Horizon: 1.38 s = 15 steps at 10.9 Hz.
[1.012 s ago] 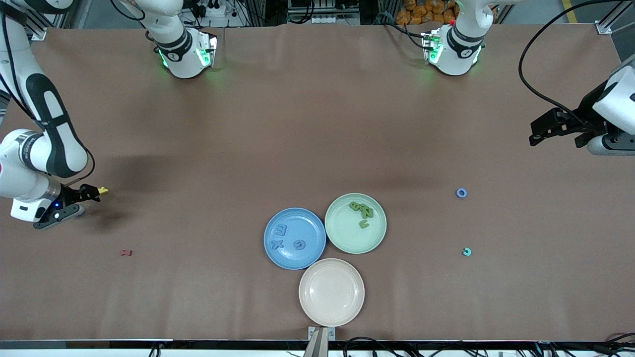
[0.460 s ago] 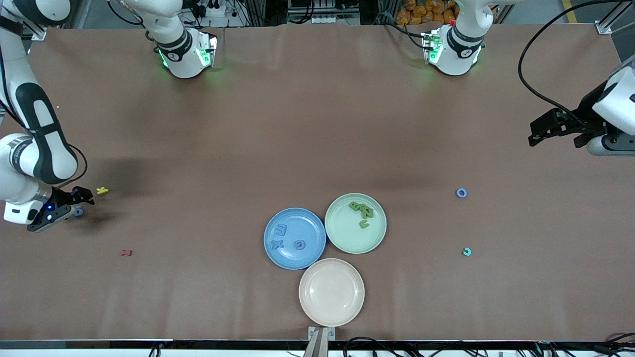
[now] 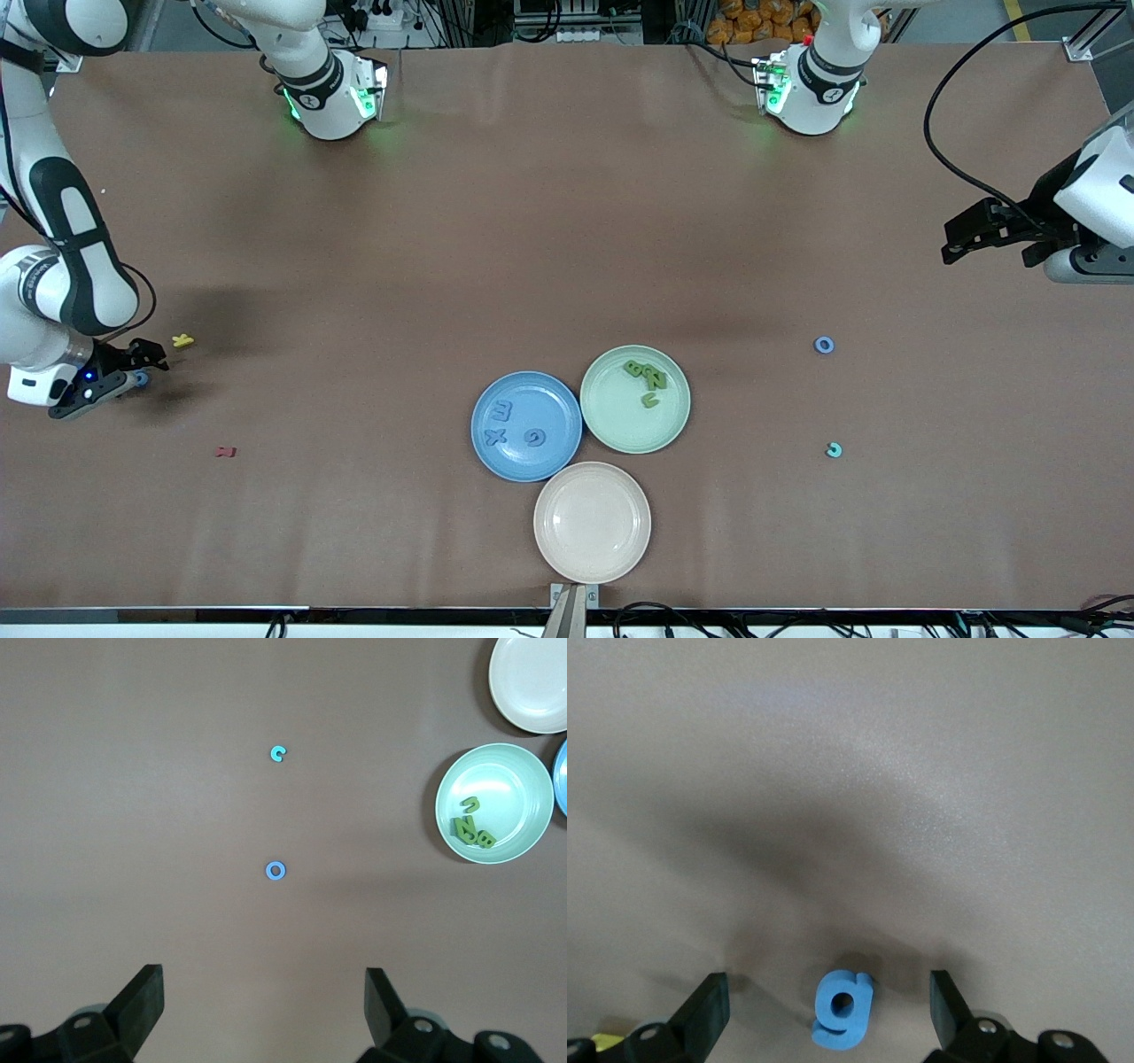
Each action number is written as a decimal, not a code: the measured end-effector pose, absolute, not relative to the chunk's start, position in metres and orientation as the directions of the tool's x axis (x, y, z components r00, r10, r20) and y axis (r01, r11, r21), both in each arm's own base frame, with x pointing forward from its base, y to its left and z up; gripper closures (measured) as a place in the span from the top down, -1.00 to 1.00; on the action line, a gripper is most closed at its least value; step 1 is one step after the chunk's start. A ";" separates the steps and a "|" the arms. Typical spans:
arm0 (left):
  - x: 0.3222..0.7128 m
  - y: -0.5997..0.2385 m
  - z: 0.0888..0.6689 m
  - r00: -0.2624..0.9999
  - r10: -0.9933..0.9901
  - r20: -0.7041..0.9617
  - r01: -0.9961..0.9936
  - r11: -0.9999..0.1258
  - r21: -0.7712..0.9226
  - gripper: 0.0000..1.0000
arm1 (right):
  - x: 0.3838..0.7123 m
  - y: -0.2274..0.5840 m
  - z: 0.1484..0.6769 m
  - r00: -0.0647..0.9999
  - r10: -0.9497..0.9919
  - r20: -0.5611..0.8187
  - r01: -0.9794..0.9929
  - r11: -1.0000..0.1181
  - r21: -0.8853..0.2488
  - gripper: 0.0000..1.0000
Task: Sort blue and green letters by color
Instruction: 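Carry the blue g to the blue plate and open the right gripper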
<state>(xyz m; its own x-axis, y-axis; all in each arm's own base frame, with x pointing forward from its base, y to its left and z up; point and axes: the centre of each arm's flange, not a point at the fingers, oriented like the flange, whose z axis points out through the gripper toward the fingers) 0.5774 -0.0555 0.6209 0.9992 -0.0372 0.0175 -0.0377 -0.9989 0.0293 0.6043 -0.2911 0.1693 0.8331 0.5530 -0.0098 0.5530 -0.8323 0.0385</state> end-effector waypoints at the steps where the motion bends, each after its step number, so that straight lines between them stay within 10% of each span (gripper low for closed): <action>1: 0.577 -0.055 0.621 0.999 -0.037 0.017 -0.038 -0.999 0.029 1.00 | 0.604 -0.293 0.168 0.830 0.557 -0.010 0.557 -0.830 0.038 0.89; 6: 0.580 -0.055 0.623 0.999 -0.036 0.041 -0.037 -0.999 0.031 1.00 | 0.606 -0.303 0.177 0.808 0.589 0.000 0.588 -0.807 0.053 -0.43; 15: 0.581 -0.055 0.622 0.999 -0.035 0.042 -0.036 -0.999 0.031 1.00 | 0.679 -0.137 0.205 0.924 0.378 0.056 0.382 -0.917 -0.117 -0.43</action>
